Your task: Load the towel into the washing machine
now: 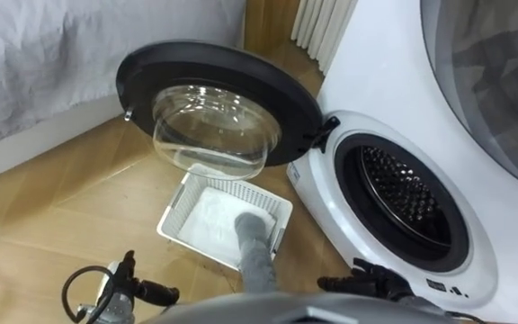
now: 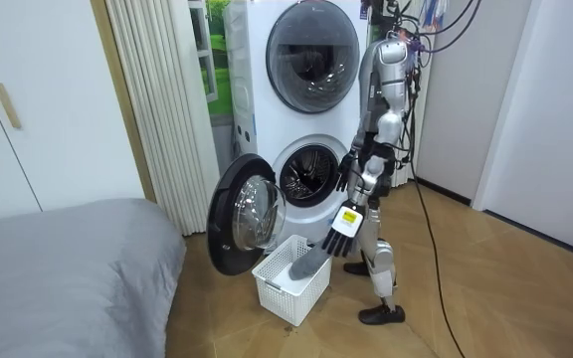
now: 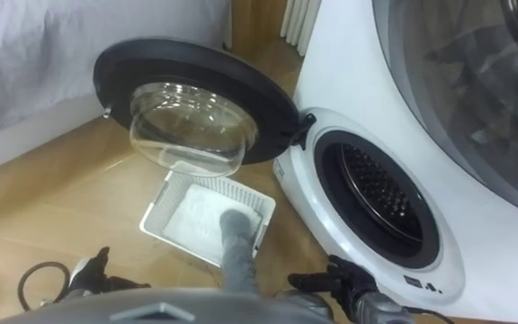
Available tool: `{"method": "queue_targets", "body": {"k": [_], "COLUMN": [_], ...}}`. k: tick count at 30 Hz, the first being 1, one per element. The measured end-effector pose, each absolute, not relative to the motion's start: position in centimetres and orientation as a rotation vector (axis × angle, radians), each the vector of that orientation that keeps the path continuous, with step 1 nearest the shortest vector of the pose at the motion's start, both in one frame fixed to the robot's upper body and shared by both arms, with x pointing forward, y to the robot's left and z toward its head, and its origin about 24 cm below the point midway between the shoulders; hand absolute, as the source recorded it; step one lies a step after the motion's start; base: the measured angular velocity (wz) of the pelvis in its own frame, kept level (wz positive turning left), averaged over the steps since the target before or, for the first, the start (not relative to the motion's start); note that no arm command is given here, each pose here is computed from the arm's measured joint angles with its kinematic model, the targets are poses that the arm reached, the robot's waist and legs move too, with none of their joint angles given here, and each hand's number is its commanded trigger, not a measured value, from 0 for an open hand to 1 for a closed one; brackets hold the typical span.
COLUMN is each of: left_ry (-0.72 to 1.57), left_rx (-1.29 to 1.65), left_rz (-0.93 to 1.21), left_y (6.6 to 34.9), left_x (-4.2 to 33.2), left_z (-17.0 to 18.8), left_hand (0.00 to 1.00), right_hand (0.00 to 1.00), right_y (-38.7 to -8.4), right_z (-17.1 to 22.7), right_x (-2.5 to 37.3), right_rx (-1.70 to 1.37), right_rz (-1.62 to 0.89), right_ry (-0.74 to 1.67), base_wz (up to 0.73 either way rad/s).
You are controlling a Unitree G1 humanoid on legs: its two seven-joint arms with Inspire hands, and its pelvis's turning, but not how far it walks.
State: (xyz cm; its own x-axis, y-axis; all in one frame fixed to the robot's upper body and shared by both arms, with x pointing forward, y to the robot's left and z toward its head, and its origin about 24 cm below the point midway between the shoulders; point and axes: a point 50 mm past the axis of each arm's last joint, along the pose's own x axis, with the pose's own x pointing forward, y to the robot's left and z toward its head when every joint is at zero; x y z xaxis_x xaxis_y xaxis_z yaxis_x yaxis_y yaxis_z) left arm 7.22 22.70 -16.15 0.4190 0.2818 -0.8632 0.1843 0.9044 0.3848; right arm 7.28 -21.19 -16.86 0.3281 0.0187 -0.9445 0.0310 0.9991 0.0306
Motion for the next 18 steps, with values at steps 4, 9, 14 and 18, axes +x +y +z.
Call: {"method": "queue_targets", "body": {"k": [4, 9, 14, 18], "left_ry": [1.114, 1.011, 0.902, 0.824], "left_rx": [0.529, 0.626, 0.69, 0.732], "left_rz": [0.002, -0.096, -0.168, -0.226], "left_y": [22.4, 21.4, 19.8, 18.3], "left_x": [8.4, 12.0, 16.0, 18.7], "left_z": [-16.0, -15.3, -14.4, -13.5], "left_hand": [0.0, 0.0, 0.0, 0.0], "right_hand": [0.0, 0.0, 0.0, 0.0], "right_y": [-21.1, -20.4, -19.6, -18.7], "right_z": [-16.8, -16.3, -15.8, -15.1], "right_x": [8.0, 10.9, 13.3, 15.6], "right_rx": [0.028, -0.023, -0.051, -0.064], "right_rz": [0.012, 0.086, 0.143, 0.157], "right_ry": [1.228, 1.193, 1.149, 1.099], "base_wz": [0.09, -0.01, 0.0, -0.03]}}
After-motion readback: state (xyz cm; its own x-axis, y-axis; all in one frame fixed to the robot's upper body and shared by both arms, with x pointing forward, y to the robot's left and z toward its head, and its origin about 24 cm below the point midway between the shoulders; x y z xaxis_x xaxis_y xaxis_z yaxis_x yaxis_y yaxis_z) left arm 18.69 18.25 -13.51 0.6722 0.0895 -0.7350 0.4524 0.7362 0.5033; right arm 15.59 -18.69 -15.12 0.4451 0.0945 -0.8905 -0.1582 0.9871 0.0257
